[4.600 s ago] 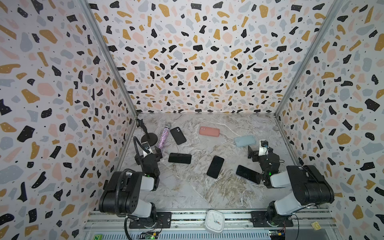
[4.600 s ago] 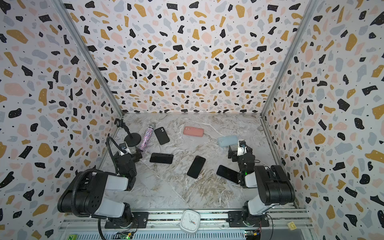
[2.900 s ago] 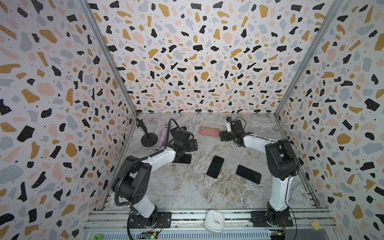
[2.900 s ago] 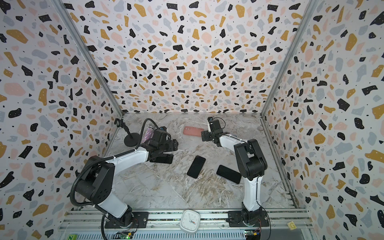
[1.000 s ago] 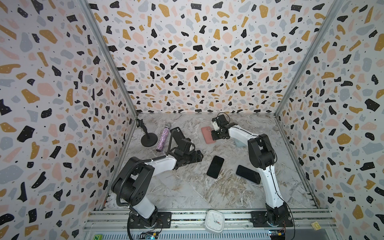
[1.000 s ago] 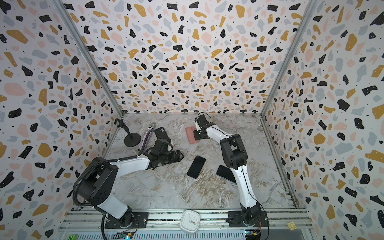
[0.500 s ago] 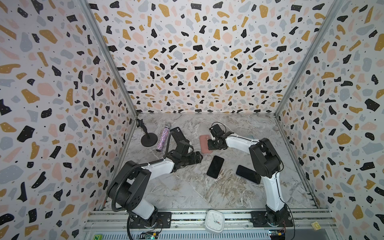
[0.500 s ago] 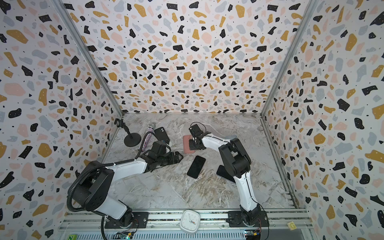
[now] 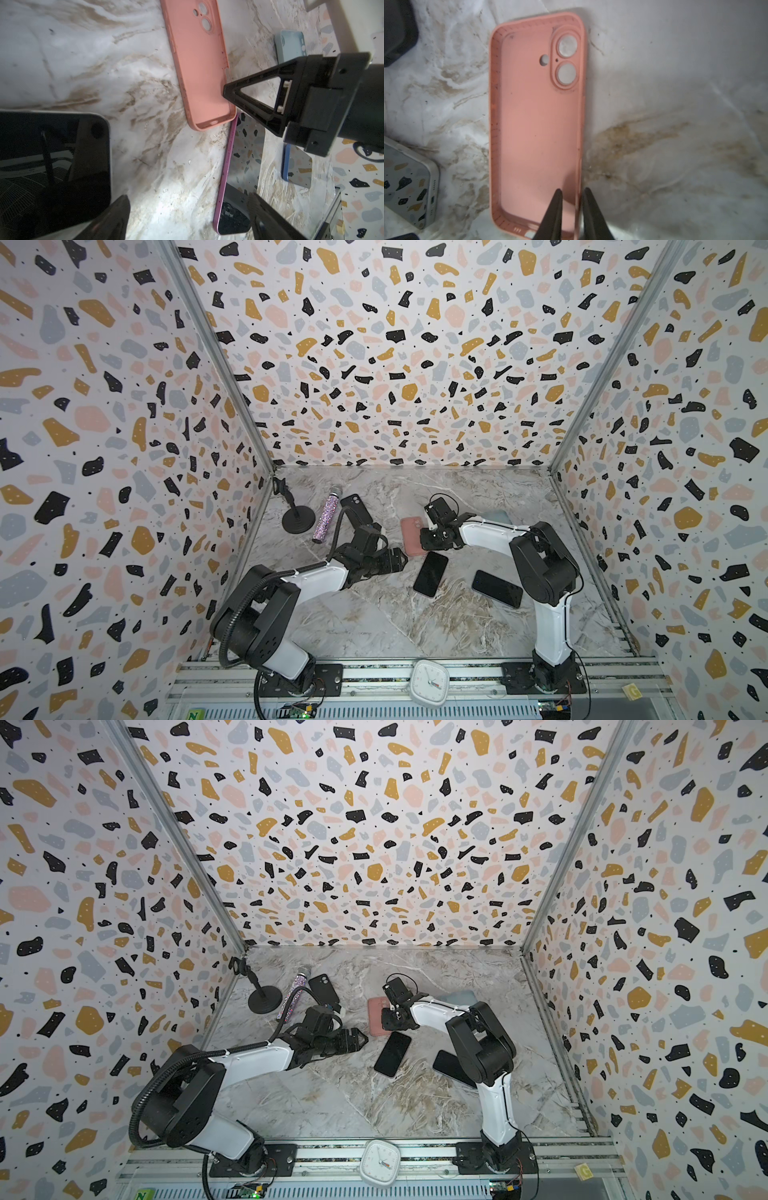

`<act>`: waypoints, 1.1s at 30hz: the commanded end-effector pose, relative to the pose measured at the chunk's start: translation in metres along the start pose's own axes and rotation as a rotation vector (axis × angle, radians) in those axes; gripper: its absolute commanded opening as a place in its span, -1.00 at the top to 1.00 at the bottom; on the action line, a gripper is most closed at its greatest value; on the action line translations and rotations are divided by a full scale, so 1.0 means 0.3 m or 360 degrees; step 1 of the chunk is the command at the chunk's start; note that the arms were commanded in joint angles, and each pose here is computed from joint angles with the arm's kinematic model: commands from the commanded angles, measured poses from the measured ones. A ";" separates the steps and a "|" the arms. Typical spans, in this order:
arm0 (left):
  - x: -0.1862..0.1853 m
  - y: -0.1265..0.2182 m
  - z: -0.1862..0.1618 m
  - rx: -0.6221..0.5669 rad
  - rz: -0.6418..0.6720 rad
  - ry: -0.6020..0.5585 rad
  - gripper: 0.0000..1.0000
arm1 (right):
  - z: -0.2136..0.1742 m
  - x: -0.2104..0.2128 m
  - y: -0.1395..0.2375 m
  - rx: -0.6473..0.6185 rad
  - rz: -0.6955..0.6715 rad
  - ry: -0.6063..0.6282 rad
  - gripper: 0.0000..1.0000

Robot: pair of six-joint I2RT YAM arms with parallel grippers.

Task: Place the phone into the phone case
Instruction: 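Bring both grippers to the pink-framed phone and close the right gripper on it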

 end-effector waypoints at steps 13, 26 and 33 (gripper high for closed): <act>-0.102 -0.081 -0.162 0.0208 -0.0062 -0.0165 -0.73 | -0.117 0.024 0.296 -0.0173 0.0100 0.0234 0.24; -0.133 -0.166 -0.248 0.0361 0.0004 -0.0242 -0.64 | -0.235 -0.081 0.362 -0.0251 0.0112 0.0229 0.09; -0.190 -0.184 -0.309 0.0455 -0.0017 -0.0319 -0.62 | -0.263 -0.133 0.376 -0.0279 0.0105 0.0173 -0.05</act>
Point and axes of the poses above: each gripper's point midway between its finger pads, its own y axis back along the fingers, its own x axis along the line the jaws close on, z = x × y, the point moved 2 cm from there along y, back along the fingers, and after that the axes turned 14 degrees about y, right-handed, at the moved point
